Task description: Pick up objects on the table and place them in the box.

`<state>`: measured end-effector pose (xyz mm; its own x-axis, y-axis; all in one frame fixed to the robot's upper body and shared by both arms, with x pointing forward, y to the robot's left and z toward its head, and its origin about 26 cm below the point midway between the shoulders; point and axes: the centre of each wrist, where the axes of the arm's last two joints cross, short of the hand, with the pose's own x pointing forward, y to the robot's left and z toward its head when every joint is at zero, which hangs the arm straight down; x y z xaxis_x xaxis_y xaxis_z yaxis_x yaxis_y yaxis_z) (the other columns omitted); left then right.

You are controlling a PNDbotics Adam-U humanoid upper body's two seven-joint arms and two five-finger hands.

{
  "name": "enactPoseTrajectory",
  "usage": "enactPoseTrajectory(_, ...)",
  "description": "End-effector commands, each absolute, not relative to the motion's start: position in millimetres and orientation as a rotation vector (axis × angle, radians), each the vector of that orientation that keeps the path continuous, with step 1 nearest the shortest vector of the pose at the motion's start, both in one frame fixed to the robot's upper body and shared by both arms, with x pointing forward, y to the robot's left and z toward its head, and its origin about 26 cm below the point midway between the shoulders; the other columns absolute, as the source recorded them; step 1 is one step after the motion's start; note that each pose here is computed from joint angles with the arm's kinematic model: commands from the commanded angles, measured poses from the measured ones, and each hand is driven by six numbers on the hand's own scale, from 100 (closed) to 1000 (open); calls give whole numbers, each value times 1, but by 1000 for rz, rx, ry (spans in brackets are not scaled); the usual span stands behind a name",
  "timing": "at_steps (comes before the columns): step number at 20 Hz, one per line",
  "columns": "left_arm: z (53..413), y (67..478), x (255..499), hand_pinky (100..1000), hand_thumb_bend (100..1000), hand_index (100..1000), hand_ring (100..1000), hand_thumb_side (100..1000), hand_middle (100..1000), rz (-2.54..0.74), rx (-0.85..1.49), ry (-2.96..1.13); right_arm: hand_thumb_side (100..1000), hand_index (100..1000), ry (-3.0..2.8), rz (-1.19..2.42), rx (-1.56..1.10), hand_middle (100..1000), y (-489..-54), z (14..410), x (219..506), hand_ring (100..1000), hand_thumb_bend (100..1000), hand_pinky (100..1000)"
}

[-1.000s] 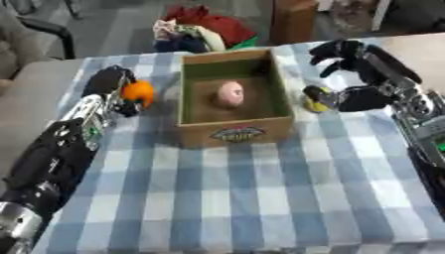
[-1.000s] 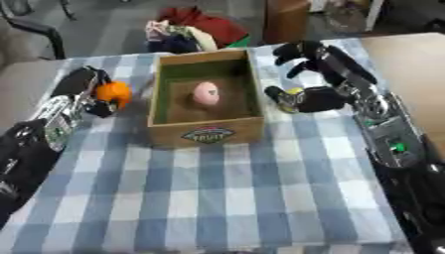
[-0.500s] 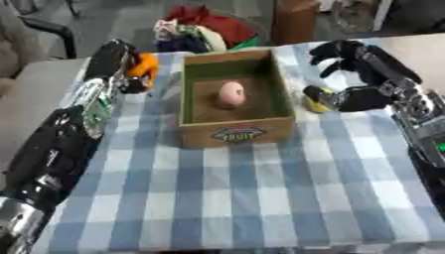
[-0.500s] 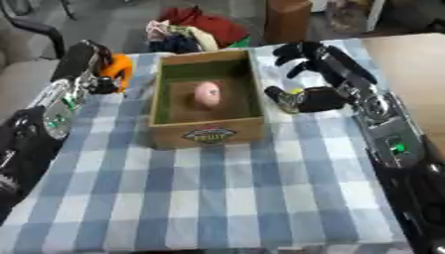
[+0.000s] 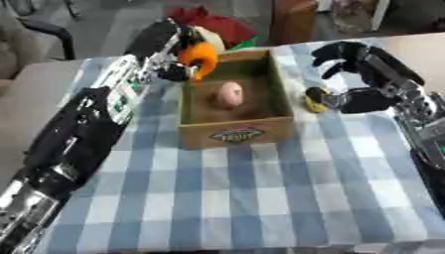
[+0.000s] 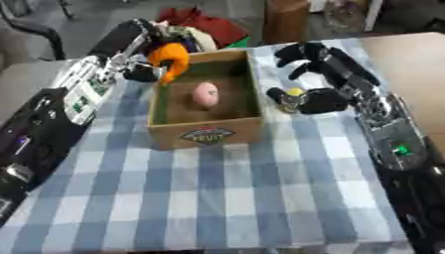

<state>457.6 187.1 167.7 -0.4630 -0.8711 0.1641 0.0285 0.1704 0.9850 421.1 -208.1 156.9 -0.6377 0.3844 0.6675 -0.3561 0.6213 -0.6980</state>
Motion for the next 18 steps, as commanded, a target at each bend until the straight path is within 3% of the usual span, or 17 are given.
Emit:
enactPoseTrajectory(1, 177, 188, 459, 669, 451, 801, 621, 100, 746, -1493, 763, -1616, 220, 793, -2003, 1106, -34, 648, -208, 166, 422, 809, 419, 643)
enactPoseTrajectory(4, 181, 194, 457, 701, 599, 843, 671, 256, 826, -1473, 740, -1624, 220, 793, -2003, 1102, -39, 648, -210, 166, 422, 809, 420, 644)
enactPoseTrajectory(6, 185, 199, 455, 708, 605, 841, 673, 302, 828, -1427, 733, -1657, 219, 794, -2003, 1100, -46, 648, -211, 167, 423, 809, 420, 644)
enactPoseTrajectory(12, 200, 225, 430, 687, 451, 726, 598, 197, 682, -1095, 728, -1843, 216, 797, -2002, 1084, -119, 647, -224, 172, 427, 810, 424, 648)
enactPoseTrajectory(18, 186, 252, 397, 676, 399, 679, 564, 153, 623, -660, 620, -1930, 209, 802, -1948, 1078, -223, 650, -245, 167, 435, 811, 428, 652)
